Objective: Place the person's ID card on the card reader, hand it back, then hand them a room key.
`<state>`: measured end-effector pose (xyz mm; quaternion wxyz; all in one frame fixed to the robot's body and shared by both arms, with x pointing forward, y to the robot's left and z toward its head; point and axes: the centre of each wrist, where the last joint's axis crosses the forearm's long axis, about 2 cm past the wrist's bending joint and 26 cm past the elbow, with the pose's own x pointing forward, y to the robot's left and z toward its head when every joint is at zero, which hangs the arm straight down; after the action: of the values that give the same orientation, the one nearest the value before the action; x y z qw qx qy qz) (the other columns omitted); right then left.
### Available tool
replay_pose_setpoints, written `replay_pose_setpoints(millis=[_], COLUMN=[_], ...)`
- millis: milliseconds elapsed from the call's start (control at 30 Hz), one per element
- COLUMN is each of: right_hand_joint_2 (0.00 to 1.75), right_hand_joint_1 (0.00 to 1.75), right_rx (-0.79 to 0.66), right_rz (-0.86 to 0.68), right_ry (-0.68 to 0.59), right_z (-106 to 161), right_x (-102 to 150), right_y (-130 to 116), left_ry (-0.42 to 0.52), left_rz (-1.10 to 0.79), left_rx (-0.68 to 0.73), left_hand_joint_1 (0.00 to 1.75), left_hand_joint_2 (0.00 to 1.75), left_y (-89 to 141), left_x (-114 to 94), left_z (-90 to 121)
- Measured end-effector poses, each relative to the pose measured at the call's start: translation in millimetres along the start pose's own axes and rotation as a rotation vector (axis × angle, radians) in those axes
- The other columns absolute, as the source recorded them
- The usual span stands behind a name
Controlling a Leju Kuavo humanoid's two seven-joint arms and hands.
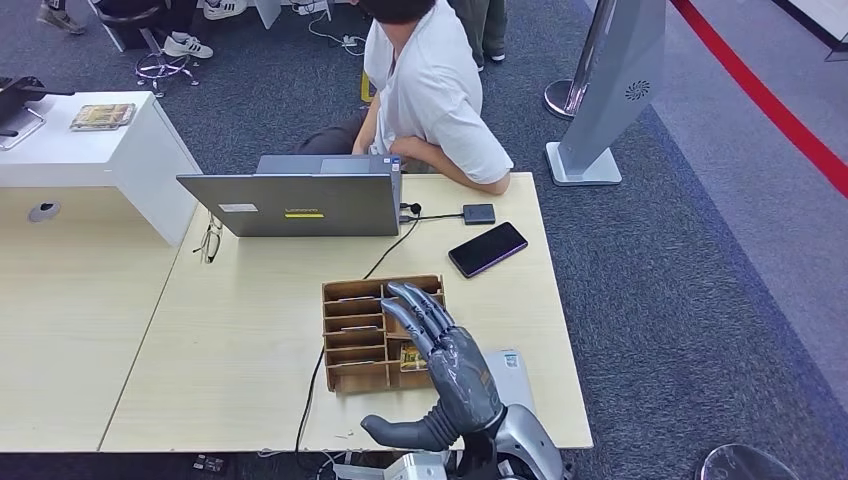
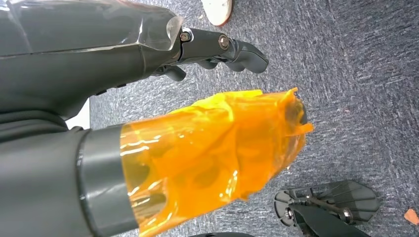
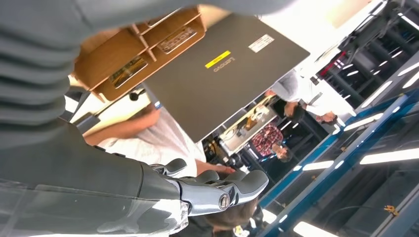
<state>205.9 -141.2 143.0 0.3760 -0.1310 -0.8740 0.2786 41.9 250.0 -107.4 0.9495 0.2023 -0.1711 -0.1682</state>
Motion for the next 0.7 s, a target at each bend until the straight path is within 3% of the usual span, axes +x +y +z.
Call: replay_pose_setpoints(millis=[700], right_hand_joint_2=[1.75], right_hand_joint_1=[0.00], right_rx=[-0.008], right_rz=[0.282], right_ry=[-0.014], right_z=[11.0], right_x=[-3.0], right_y=[3.8], left_ry=[0.040], left_rz=[0.091], left_rx=[0.010], left_hand_joint_1=[0.00], left_hand_joint_2=[0.00], left_y=[-0.5], left_x=[0.1], left_z=[0.2])
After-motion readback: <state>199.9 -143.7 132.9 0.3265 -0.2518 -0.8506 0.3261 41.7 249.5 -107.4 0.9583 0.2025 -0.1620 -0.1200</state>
